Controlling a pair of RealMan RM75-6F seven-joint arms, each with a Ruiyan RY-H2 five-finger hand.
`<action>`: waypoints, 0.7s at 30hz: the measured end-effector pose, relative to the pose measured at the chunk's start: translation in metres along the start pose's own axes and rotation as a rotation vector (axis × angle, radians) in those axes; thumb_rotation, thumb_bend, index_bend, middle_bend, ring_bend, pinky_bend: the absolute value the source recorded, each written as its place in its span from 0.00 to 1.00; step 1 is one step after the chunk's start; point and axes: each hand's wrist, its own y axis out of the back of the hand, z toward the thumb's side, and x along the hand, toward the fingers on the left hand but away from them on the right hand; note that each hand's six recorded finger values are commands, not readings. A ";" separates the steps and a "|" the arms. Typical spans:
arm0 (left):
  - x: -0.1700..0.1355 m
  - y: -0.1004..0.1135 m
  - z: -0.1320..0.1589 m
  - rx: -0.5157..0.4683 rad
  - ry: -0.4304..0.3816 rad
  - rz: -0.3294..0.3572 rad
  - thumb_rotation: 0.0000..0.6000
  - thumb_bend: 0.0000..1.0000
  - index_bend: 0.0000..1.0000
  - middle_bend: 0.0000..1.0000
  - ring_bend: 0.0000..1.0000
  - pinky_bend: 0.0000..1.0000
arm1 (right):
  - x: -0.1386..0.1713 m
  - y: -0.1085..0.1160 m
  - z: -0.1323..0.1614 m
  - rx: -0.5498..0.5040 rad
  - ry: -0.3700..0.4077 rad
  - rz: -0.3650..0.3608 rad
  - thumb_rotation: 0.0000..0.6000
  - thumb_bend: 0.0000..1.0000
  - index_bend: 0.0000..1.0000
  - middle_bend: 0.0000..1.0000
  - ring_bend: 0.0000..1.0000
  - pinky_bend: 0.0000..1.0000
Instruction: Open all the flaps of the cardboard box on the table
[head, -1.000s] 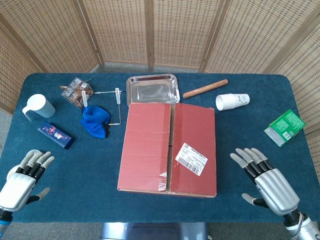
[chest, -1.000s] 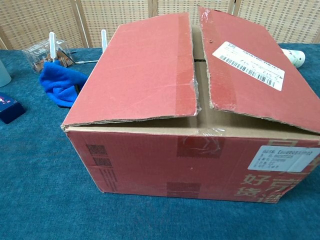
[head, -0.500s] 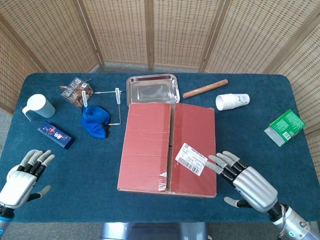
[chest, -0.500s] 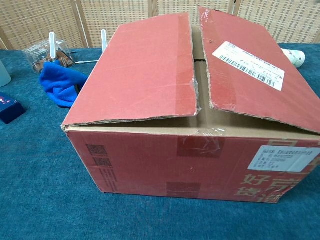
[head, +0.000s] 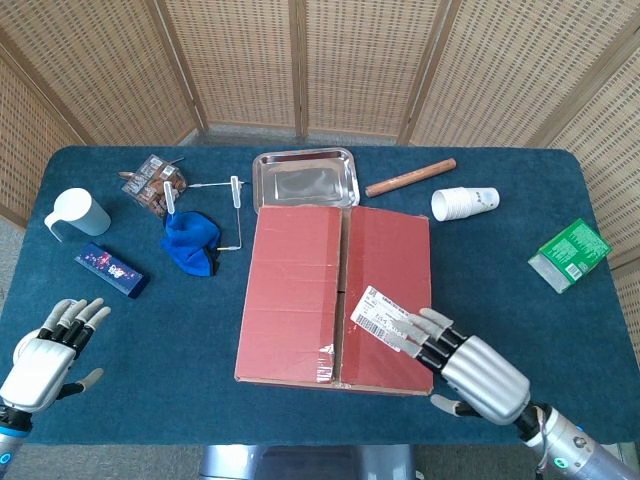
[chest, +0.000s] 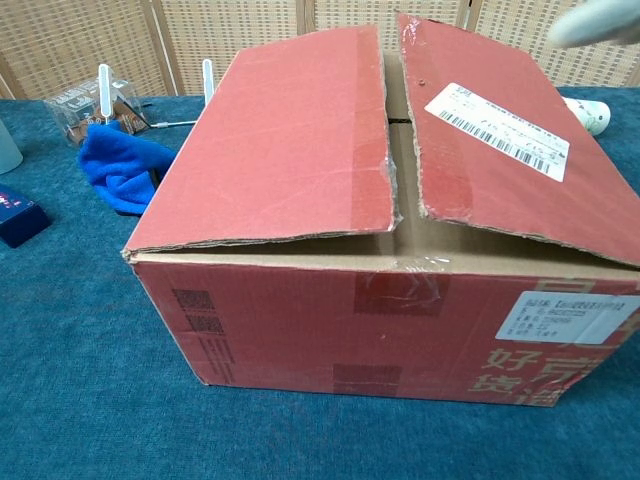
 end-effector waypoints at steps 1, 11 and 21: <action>0.000 0.000 0.000 0.000 0.001 0.000 1.00 0.24 0.00 0.00 0.00 0.00 | -0.002 0.000 0.002 0.003 0.006 -0.001 1.00 0.23 0.00 0.00 0.00 0.00; 0.001 0.000 -0.001 -0.004 0.002 -0.002 1.00 0.24 0.00 0.00 0.00 0.00 | -0.025 -0.010 0.022 0.010 0.042 0.005 1.00 0.23 0.00 0.00 0.00 0.00; 0.001 0.000 -0.002 -0.006 0.006 -0.002 1.00 0.24 0.00 0.00 0.00 0.00 | -0.048 -0.015 0.043 -0.026 0.068 -0.028 1.00 0.35 0.00 0.00 0.00 0.00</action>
